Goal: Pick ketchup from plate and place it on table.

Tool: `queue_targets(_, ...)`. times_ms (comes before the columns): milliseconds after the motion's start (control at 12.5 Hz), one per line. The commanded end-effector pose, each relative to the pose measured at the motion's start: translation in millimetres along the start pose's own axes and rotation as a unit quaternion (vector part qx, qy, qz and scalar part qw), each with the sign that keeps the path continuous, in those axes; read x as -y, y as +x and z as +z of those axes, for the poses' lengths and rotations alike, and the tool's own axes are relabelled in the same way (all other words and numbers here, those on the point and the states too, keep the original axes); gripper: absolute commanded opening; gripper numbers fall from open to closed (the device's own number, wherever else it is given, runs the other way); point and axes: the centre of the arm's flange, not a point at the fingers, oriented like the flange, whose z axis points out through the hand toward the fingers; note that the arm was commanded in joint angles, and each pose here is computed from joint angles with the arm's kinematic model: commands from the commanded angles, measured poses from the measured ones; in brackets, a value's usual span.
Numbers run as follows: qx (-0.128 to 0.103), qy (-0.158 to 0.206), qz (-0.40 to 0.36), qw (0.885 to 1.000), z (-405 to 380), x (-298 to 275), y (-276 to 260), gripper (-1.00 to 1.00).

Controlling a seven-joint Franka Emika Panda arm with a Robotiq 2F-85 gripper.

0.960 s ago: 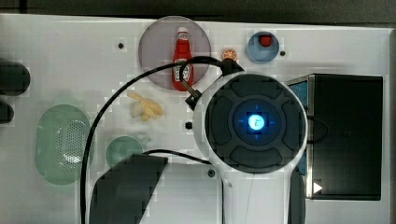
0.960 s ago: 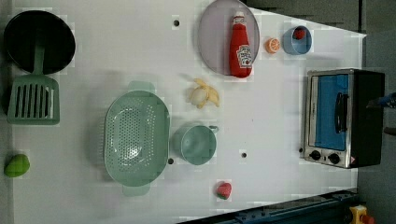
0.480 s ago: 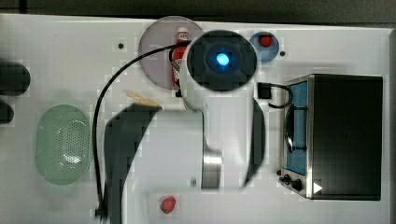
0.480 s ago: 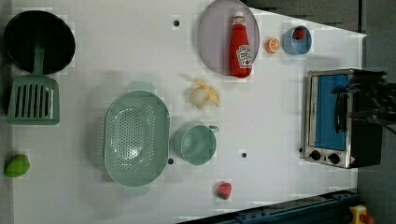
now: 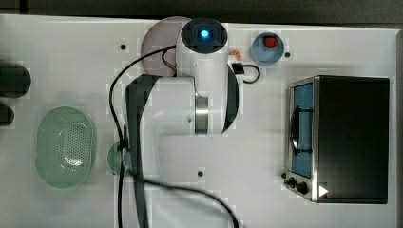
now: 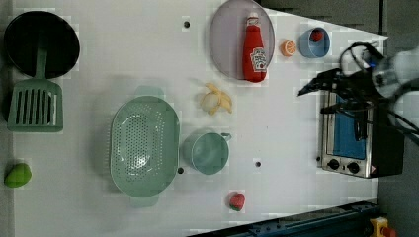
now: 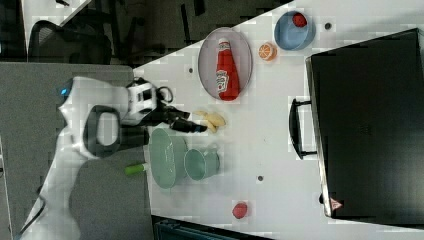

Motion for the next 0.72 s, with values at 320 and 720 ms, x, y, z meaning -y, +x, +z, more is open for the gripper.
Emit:
queue_targets(320,-0.043,0.017,-0.17,0.984,-1.0,38.2,41.7,1.0)
queue_targets(720,-0.117,-0.001,-0.249,0.961,43.5,84.8,79.0,1.0)
